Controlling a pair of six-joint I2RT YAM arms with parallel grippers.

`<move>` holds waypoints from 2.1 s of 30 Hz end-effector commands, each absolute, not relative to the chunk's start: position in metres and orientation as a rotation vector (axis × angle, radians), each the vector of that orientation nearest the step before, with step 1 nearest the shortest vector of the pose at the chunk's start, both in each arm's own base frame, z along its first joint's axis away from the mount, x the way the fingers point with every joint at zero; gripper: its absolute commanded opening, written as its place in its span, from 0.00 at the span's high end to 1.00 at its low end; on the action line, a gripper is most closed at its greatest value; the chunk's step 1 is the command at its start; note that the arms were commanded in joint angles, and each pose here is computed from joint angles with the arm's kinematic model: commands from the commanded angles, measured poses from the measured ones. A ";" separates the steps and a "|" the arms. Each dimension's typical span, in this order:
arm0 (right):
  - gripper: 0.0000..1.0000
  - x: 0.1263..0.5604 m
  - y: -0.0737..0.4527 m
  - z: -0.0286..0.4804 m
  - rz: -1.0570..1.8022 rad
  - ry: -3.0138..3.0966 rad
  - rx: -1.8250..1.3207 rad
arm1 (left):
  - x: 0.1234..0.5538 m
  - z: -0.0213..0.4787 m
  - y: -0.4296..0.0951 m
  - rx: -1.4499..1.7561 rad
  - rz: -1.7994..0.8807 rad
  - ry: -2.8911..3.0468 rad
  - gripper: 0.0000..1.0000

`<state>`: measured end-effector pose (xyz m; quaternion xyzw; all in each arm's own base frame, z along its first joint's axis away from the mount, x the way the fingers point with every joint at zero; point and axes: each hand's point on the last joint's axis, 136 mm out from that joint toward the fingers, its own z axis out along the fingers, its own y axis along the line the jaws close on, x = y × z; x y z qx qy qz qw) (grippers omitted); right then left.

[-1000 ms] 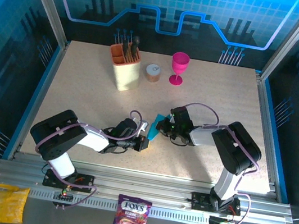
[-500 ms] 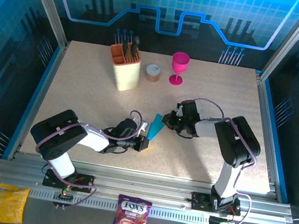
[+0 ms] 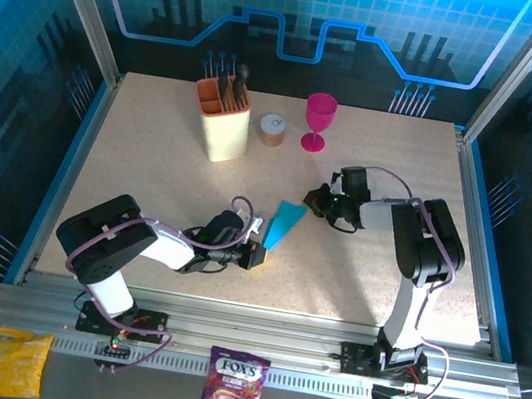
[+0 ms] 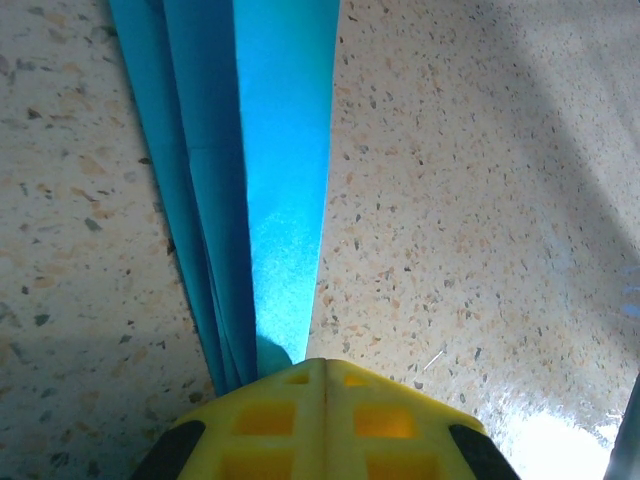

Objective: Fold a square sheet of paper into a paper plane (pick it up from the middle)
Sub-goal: Fold the wing for the fifth time at the center of the table.

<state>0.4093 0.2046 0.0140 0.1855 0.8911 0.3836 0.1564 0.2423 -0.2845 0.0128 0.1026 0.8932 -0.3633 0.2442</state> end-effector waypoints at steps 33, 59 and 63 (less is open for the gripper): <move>1.00 0.351 0.206 0.058 1.114 2.487 0.438 | 0.214 -0.022 -0.259 0.203 -0.856 2.682 1.00; 1.00 0.301 0.244 -0.007 1.005 2.657 0.405 | 0.205 -0.039 -0.250 0.210 -0.804 2.751 1.00; 1.00 0.321 0.234 0.001 0.961 2.666 0.404 | 0.203 -0.042 -0.248 0.211 -0.801 2.758 1.00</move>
